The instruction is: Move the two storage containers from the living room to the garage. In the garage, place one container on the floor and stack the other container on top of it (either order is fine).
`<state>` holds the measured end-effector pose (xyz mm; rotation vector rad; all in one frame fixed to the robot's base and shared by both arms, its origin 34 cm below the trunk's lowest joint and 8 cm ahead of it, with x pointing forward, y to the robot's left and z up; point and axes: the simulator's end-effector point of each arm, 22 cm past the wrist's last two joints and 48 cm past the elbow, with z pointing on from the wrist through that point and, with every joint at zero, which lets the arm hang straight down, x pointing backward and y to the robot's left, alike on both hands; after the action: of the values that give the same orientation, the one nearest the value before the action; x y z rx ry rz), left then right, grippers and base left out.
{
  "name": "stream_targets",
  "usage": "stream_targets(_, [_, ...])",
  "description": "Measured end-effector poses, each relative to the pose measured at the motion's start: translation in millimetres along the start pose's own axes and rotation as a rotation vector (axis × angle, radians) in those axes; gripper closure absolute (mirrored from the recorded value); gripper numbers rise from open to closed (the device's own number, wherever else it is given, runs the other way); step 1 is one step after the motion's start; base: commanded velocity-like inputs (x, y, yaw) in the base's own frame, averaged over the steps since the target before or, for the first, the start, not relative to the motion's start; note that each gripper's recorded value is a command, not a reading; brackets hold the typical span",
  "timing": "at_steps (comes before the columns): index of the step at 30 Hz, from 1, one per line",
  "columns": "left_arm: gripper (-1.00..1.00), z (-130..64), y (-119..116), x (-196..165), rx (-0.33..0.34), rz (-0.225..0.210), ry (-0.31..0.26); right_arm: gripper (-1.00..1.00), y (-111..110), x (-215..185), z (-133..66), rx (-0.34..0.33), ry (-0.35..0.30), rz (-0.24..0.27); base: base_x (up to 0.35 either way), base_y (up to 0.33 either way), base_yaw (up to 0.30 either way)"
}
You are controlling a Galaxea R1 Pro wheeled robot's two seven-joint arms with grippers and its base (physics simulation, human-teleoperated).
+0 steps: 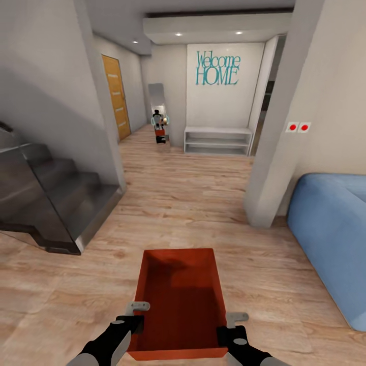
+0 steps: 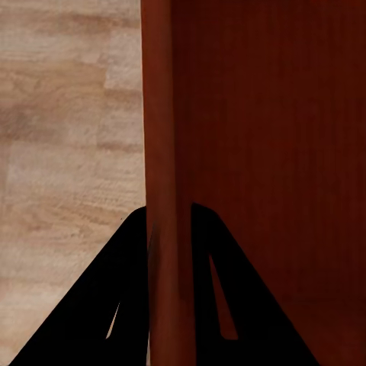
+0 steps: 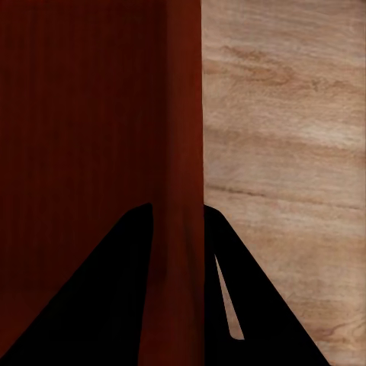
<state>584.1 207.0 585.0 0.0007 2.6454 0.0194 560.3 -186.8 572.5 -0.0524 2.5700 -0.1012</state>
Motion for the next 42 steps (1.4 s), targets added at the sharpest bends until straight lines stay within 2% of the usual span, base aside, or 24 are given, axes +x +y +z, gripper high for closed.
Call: stream_targets(42, [1.00,0.1,1.1,0.2,-0.001,0.000,0.000,1.00,1.1,-0.1,-0.3,0.001,0.000,-0.001,0.324,0.000,0.000])
